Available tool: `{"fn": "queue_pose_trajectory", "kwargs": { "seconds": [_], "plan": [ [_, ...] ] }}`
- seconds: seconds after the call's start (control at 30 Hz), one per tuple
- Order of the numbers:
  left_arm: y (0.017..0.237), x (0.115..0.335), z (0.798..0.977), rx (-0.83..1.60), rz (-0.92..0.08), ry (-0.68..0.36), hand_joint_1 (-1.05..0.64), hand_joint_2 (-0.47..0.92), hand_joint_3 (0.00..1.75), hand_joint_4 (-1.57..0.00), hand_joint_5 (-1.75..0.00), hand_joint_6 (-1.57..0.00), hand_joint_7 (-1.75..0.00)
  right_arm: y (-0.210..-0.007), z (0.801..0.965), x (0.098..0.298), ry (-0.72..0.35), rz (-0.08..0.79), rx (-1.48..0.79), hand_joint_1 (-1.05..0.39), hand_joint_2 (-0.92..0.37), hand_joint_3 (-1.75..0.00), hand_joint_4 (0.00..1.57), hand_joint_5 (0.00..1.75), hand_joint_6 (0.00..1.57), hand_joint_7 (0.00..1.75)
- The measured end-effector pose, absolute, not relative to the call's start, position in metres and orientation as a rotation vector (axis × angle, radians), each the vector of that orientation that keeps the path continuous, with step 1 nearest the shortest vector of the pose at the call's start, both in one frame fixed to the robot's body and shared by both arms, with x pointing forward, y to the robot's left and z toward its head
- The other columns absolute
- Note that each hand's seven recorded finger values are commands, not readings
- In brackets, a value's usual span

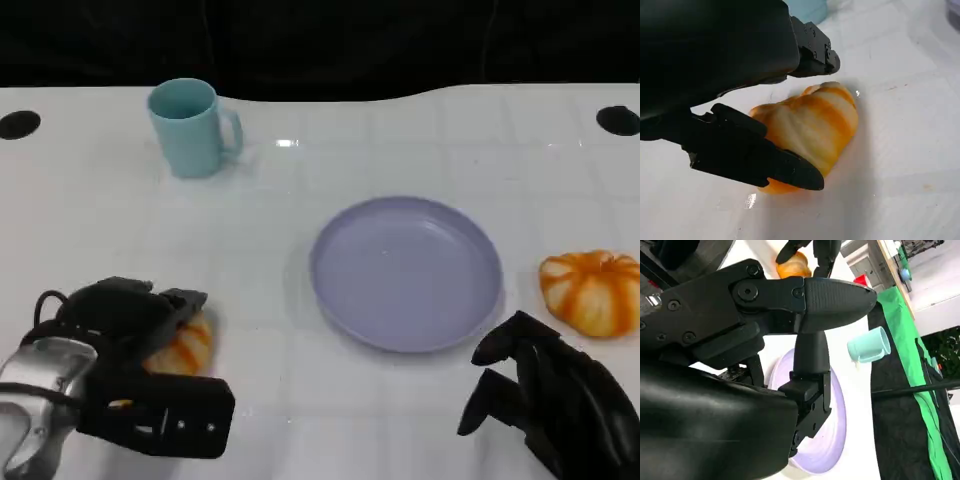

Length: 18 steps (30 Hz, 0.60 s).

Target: Grasp the bread from the table and place it into the plate.

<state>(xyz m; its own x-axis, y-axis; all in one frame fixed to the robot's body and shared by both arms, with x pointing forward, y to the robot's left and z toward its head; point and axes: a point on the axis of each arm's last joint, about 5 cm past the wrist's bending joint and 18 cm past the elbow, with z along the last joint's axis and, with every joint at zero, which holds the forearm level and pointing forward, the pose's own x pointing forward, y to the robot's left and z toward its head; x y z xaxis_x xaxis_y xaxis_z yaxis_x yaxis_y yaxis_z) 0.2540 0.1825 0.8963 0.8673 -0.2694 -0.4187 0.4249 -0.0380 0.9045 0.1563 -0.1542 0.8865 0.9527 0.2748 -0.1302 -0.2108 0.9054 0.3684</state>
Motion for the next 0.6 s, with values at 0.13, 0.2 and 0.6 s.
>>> {"fn": "queue_pose_trajectory", "kwargs": {
  "seconds": [0.13, 0.2, 0.6],
  "plan": [
    [0.184, 0.26, 0.894, 1.488, -0.575, 0.146, -0.5, 0.92, 0.02, -0.15, -0.05, -0.22, -0.03, -0.154, 0.886, 0.156, 0.182, 0.252, 0.359, -0.51, -0.92, -0.52, 0.62, 1.75, 0.44, 1.68],
    [0.185, 0.261, 0.891, 1.472, -0.576, 0.15, -0.44, 0.92, 0.06, -0.2, -0.08, -0.28, -0.05, -0.154, 0.886, 0.156, 0.183, 0.251, 0.36, -0.51, -0.92, -0.52, 0.61, 1.75, 0.45, 1.68],
    [0.194, 0.254, 0.868, 1.305, -0.402, -0.073, -0.23, 0.92, 0.52, -0.78, -1.71, -0.93, -0.85, -0.156, 0.886, 0.154, 0.187, 0.25, 0.352, -0.51, -0.92, -0.54, 0.63, 1.75, 0.44, 1.69]
  ]
}}
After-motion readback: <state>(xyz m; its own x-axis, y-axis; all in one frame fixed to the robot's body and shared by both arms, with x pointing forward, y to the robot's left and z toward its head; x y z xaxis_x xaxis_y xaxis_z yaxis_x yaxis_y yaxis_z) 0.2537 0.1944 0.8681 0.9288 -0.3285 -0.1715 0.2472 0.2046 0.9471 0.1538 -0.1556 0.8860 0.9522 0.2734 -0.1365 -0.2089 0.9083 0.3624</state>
